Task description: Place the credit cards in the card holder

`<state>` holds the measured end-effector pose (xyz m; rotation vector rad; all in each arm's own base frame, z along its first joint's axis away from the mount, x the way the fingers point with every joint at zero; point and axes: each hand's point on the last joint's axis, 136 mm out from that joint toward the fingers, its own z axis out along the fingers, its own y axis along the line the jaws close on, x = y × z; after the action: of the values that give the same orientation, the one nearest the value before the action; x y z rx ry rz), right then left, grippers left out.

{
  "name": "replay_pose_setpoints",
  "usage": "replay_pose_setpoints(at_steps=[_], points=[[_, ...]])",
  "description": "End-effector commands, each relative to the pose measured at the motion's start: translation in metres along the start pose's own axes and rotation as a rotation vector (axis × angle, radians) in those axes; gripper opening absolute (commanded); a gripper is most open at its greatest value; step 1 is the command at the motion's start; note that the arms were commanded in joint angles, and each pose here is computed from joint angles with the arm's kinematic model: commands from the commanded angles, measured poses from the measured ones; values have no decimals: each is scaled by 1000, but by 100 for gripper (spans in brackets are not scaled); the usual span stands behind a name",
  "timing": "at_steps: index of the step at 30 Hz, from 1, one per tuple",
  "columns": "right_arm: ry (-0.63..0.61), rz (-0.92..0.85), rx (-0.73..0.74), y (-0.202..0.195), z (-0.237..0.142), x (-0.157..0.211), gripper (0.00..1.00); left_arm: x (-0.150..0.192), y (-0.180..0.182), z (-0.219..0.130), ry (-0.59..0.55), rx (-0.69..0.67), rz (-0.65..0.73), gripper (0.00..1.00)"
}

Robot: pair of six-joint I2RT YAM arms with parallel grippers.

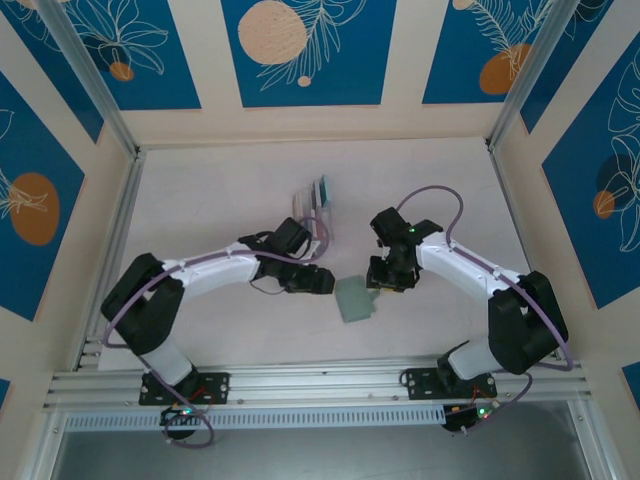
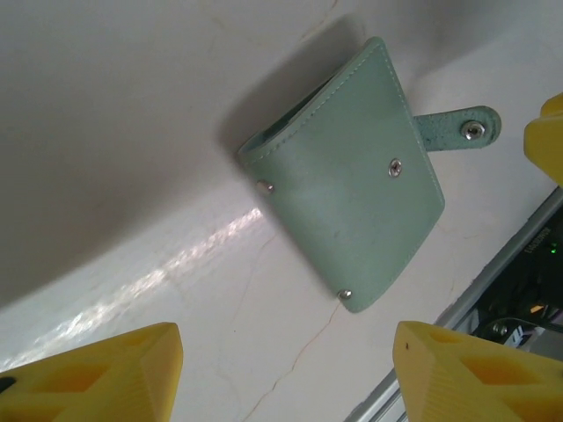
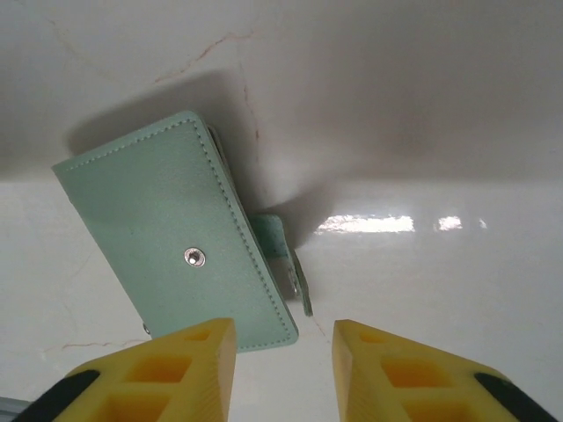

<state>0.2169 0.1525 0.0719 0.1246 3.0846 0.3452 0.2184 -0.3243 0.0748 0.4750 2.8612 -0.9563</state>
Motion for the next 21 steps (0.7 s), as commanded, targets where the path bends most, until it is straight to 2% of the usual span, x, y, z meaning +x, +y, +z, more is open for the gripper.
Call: replay_pose_setpoints(at_steps=[1, 10, 21], points=[[24, 1, -77, 6, 5, 2, 30, -5, -4, 9, 21, -50, 41, 65], [54, 21, -72, -3, 16, 3, 24, 1, -7, 35, 81, -99, 92, 65], [69, 29, -74, -4, 19, 6, 8, 12, -2, 57, 146, -198, 178, 63]])
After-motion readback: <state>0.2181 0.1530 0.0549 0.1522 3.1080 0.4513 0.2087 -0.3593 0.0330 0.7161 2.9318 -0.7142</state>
